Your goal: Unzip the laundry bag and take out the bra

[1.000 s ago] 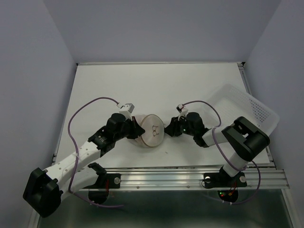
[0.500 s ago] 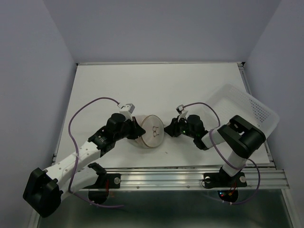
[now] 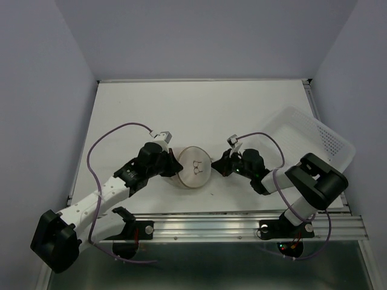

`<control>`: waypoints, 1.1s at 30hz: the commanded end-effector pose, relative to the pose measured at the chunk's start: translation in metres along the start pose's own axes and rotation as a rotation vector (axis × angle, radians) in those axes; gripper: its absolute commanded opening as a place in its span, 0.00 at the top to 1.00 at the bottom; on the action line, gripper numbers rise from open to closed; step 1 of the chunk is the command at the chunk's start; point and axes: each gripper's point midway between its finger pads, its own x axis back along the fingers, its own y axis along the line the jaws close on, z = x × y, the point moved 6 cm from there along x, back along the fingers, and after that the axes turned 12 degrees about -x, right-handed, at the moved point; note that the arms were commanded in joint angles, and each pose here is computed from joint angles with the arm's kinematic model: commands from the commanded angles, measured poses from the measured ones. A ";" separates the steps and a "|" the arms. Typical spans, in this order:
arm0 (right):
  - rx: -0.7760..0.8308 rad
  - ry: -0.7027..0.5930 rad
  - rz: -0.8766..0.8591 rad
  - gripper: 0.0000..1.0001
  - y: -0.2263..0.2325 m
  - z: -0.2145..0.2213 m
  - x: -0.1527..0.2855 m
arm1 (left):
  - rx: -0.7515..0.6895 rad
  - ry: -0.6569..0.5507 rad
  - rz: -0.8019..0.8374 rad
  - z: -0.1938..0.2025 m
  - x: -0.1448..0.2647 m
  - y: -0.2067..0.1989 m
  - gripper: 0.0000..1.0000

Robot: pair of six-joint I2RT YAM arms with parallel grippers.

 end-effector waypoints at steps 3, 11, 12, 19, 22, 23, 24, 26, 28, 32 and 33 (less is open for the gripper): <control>0.025 -0.089 0.068 0.99 0.009 -0.017 0.021 | -0.042 -0.042 -0.282 -0.043 -0.001 0.028 0.96; -0.059 -0.106 0.177 0.99 0.016 -0.018 0.041 | -0.055 -0.196 -0.234 -0.117 -0.032 0.012 0.60; -0.081 -0.097 0.175 0.99 0.019 -0.016 0.041 | -0.056 -0.221 -0.221 -0.128 -0.035 0.008 0.55; -0.162 -0.053 0.222 0.99 0.027 -0.005 0.034 | 0.043 -0.271 -0.229 -0.146 -0.046 0.003 0.01; -0.187 -0.043 0.234 0.99 0.033 -0.001 0.028 | 0.107 -0.289 -0.199 -0.126 -0.032 -0.008 0.01; -0.189 -0.050 0.240 0.99 0.035 -0.001 0.027 | 0.119 -0.297 -0.222 -0.119 -0.028 -0.007 0.01; -0.202 -0.058 0.251 0.99 0.034 -0.001 0.026 | 0.132 -0.271 -0.242 -0.100 -0.027 -0.003 0.01; -0.209 -0.065 0.257 0.99 0.037 -0.003 0.023 | 0.196 -0.297 -0.242 -0.085 -0.011 -0.009 0.01; -0.222 -0.078 0.261 0.99 0.038 -0.006 0.021 | 0.269 -0.299 -0.251 -0.060 0.001 -0.002 0.02; -0.243 -0.080 0.264 0.99 0.041 -0.006 0.017 | 0.390 -0.316 -0.206 -0.022 0.014 0.005 0.06; -0.252 -0.080 0.264 0.99 0.041 -0.007 0.016 | 0.400 -0.294 -0.201 -0.007 0.012 0.009 0.07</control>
